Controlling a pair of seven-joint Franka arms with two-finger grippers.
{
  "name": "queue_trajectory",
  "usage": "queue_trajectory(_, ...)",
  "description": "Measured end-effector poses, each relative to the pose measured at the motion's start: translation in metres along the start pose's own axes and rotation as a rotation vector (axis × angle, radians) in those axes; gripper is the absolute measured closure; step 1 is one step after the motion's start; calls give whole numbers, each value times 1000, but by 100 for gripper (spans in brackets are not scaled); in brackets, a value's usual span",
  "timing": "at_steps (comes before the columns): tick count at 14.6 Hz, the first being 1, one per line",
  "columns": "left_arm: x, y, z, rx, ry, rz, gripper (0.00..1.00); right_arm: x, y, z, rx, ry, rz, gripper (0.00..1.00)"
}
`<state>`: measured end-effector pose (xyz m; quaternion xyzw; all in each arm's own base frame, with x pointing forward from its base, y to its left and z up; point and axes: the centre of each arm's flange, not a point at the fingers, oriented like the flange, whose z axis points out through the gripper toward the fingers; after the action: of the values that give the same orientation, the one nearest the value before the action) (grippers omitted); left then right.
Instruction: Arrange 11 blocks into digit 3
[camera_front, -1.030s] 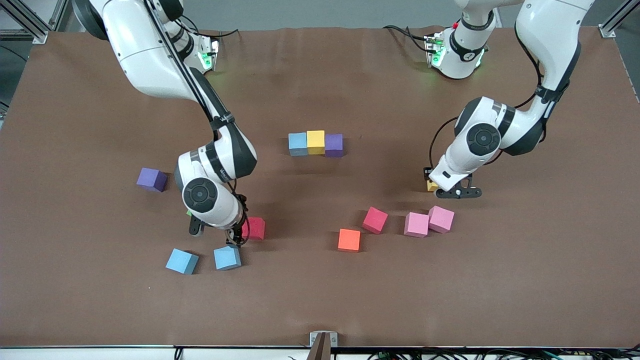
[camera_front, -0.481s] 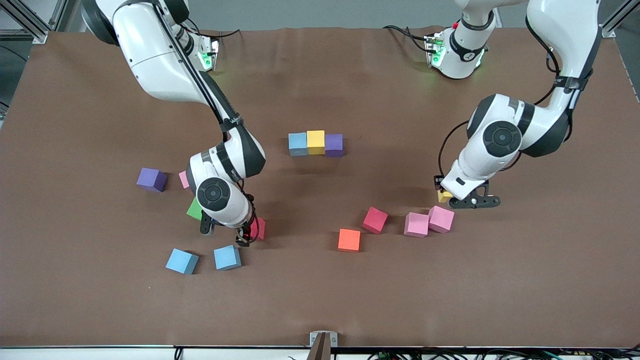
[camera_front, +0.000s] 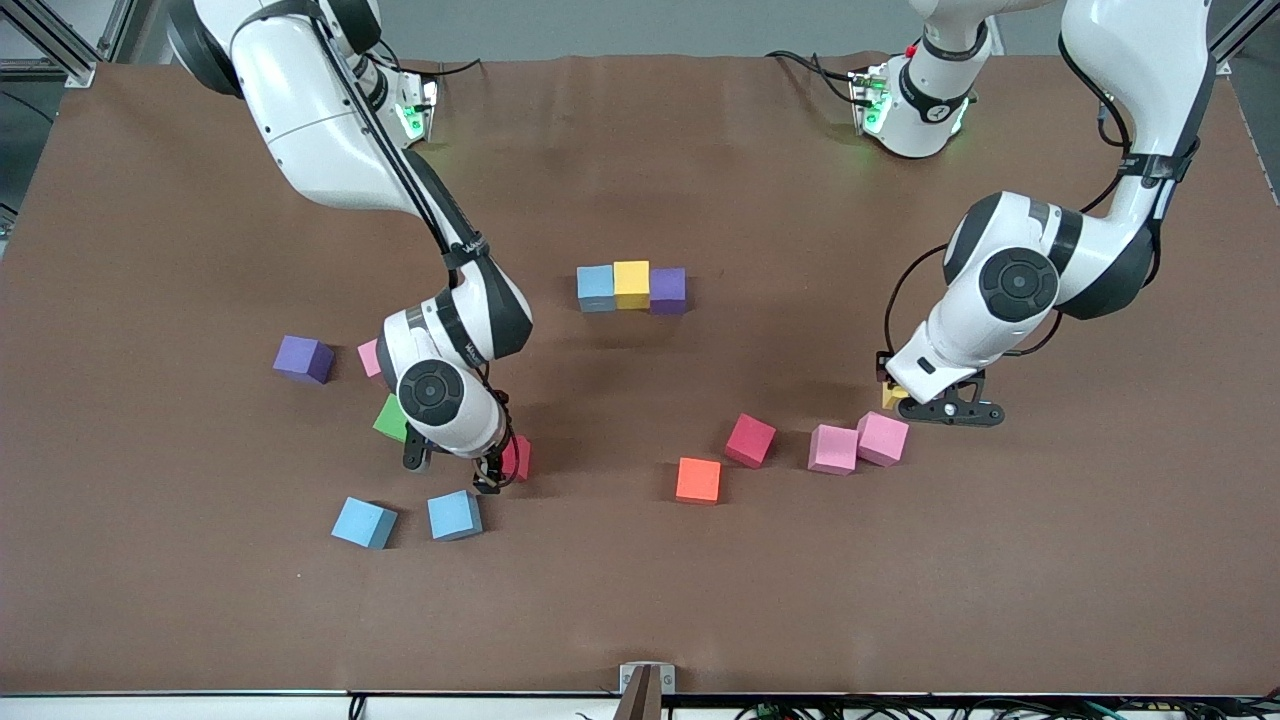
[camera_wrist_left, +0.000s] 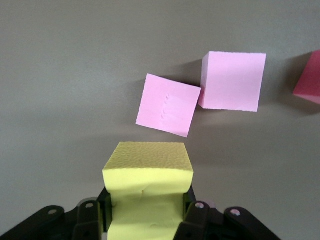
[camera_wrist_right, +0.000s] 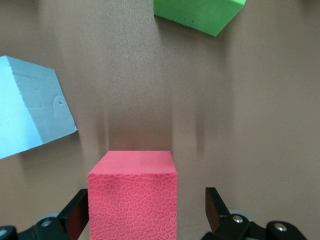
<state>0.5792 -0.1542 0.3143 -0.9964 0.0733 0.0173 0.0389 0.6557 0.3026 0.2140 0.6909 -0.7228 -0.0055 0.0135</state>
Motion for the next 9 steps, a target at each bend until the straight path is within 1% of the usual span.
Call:
queue_trajectory(3, 1, -12, 1, -1, -2, -8, 46, -1, -2, -2, 17, -8, 0, 2)
queue_trajectory(4, 2, -14, 1, -3, -2, -11, 46, -1, -2, -2, 19, -9, 0, 7)
queue_trajectory(5, 2, -16, 0, -11, -2, -20, 46, -1, -2, -2, 19, -9, 0, 7)
queue_trajectory(6, 3, -18, -1, -28, -4, -37, 46, -1, -2, -2, 20, -9, -1, 11)
queue_trajectory(7, 4, -20, -3, -41, -4, -48, 46, -1, -2, -2, 20, -8, -1, 22)
queue_trajectory(8, 6, -22, -5, -49, -1, -53, 46, -1, -2, -2, 21, -8, -2, 22)
queue_trajectory(9, 7, -22, -7, -52, 3, -54, 46, -1, -2, -2, 21, -7, -3, 26)
